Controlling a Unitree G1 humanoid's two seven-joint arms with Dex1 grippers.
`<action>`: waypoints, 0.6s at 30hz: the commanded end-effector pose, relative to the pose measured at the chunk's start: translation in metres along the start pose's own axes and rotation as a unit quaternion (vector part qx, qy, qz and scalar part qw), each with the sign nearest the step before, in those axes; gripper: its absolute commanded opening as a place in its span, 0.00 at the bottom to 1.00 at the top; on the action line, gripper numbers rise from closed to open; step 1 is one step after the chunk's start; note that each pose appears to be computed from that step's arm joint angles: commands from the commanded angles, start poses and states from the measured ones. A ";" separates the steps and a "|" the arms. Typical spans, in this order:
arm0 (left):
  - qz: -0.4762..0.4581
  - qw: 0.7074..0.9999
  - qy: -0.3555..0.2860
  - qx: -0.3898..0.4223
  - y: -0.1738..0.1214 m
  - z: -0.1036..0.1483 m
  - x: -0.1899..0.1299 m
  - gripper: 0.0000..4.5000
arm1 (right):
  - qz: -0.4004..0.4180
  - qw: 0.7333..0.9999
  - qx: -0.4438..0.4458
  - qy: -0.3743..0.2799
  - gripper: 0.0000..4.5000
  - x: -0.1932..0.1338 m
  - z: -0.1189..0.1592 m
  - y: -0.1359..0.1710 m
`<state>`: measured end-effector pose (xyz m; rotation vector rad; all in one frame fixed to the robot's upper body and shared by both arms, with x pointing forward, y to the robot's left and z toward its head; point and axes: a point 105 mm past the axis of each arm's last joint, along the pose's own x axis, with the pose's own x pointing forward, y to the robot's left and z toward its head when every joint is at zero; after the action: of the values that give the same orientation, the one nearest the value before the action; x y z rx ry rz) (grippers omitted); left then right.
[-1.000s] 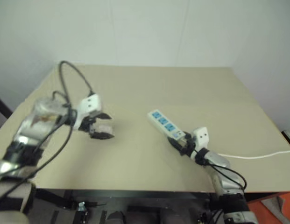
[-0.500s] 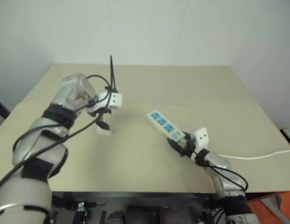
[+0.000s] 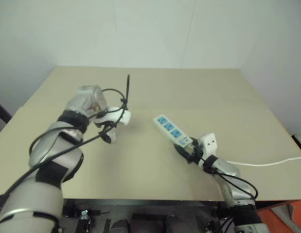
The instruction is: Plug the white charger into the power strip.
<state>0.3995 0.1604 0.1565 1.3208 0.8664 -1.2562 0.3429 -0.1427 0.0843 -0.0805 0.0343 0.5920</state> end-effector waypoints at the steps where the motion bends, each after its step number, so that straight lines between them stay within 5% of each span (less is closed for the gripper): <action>1: 0.004 1.000 -0.001 0.013 0.002 0.000 -0.003 1.00 | 0.007 1.000 0.010 0.026 0.76 -0.004 -0.013 0.005; 18: 0.010 0.999 0.021 0.046 0.005 0.000 0.009 1.00 | 0.010 0.999 0.010 0.039 0.76 -0.006 -0.019 0.011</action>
<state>0.4014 0.1621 0.1363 1.4113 0.8686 -1.2843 0.3386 -0.1424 0.0831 -0.0799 0.0424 0.5864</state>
